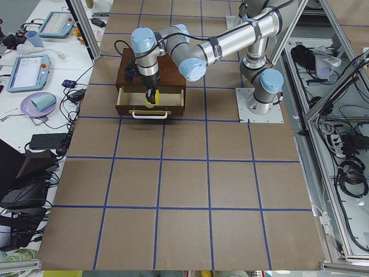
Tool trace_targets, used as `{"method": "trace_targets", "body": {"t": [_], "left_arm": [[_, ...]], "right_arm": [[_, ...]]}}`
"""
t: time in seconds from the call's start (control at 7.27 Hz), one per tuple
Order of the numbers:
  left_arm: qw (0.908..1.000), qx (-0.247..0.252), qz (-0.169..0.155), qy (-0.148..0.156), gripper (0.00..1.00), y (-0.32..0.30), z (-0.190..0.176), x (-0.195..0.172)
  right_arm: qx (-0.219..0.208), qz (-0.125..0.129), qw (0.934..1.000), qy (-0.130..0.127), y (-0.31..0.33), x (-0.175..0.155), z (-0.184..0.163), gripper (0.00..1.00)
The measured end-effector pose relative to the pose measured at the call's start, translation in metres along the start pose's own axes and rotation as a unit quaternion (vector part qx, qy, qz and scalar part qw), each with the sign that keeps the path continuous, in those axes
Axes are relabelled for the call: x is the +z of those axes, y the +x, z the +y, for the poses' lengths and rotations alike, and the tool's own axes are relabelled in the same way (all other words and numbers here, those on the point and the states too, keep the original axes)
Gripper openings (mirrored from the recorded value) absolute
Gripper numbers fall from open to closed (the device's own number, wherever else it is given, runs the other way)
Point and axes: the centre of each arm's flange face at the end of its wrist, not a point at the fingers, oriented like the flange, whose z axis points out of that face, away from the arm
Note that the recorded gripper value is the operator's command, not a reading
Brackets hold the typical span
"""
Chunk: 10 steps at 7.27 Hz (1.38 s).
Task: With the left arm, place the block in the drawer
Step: 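Lift the yellow cube with the left gripper and carry it over the drawer, then lower the cube into the drawer and open the left gripper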
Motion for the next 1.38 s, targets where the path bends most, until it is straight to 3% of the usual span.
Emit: {"method": "trace_targets", "body": {"t": [0.69, 1.24, 1.38], "left_arm": [[0.9992, -0.031, 0.012, -0.022, 0.05, 0.030, -0.005, 0.040], [0.9982, -0.049, 0.033, -0.009, 0.05, 0.037, -0.006, 0.075], [0.9981, -0.049, 0.035, -0.009, 0.49, 0.038, -0.007, 0.078]], "right_arm": [[0.000, 0.001, 1.0000, 0.000, 0.000, 0.000, 0.000, 1.00], [0.000, 0.000, 1.0000, 0.000, 0.000, 0.000, 0.000, 1.00], [0.000, 0.000, 1.0000, 0.000, 0.000, 0.000, 0.000, 1.00]]}}
